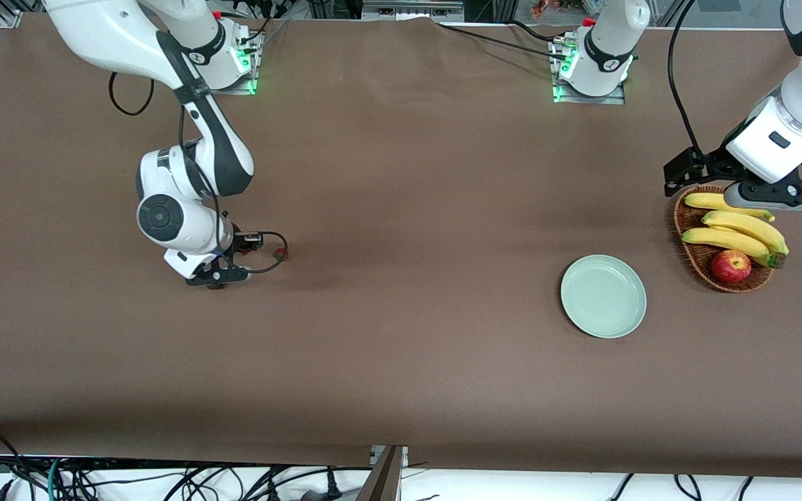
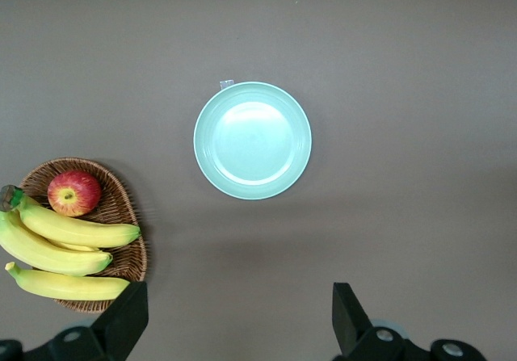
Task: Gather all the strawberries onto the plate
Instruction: 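Reach down and grasp a red strawberry with the right gripper, then carry the strawberry to mid-table and release it with the right gripper, then grasp the mid-table strawberry with the left gripper while the right gripper grasps another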
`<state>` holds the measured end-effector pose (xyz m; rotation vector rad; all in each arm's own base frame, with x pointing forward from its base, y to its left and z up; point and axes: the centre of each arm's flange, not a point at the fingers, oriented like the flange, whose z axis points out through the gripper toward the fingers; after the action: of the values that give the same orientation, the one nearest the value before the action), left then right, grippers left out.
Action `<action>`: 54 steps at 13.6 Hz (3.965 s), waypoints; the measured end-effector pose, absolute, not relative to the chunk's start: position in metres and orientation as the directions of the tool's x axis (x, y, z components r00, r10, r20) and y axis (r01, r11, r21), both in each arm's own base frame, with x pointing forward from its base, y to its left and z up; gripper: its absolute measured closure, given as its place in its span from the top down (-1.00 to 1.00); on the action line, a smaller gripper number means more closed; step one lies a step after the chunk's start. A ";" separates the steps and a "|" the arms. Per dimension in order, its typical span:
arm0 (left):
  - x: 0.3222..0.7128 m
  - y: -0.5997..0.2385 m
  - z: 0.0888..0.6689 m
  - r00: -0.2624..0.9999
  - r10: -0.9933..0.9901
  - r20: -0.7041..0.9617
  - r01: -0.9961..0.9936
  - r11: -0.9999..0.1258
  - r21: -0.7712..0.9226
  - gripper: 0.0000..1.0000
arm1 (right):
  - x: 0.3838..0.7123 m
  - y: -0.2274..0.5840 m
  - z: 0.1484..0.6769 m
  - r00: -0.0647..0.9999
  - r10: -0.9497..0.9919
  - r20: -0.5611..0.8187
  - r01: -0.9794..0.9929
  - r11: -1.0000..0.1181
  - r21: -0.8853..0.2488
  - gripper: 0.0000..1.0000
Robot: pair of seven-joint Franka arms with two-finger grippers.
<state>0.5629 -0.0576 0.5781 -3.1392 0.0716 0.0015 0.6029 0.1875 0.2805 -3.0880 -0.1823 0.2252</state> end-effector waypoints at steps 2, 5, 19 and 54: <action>0.563 -0.058 0.578 0.999 -0.046 -0.001 -0.046 -0.999 -0.002 1.00 | 0.616 0.228 0.339 0.989 0.114 -0.093 0.106 -0.991 -0.086 -0.33; 0.563 -0.058 0.578 0.999 -0.046 -0.001 -0.046 -0.999 -0.002 1.00 | 0.611 0.310 0.363 0.995 0.078 -0.061 0.071 -0.992 -0.104 -0.33; 0.563 -0.058 0.578 0.999 -0.046 -0.001 -0.046 -0.999 -0.002 1.00 | 0.476 0.620 0.214 0.945 -0.327 0.010 -0.300 -0.878 -0.373 -0.33; 0.558 -0.384 0.181 0.995 -0.103 0.004 -0.103 -0.989 0.103 0.22 | 0.566 0.239 0.179 0.993 0.064 -0.100 0.069 -0.997 0.043 0.02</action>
<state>0.5585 -0.3842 0.1814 -3.2402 0.1672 0.0017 0.5657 0.2386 0.1789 -3.1823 -0.1066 0.1578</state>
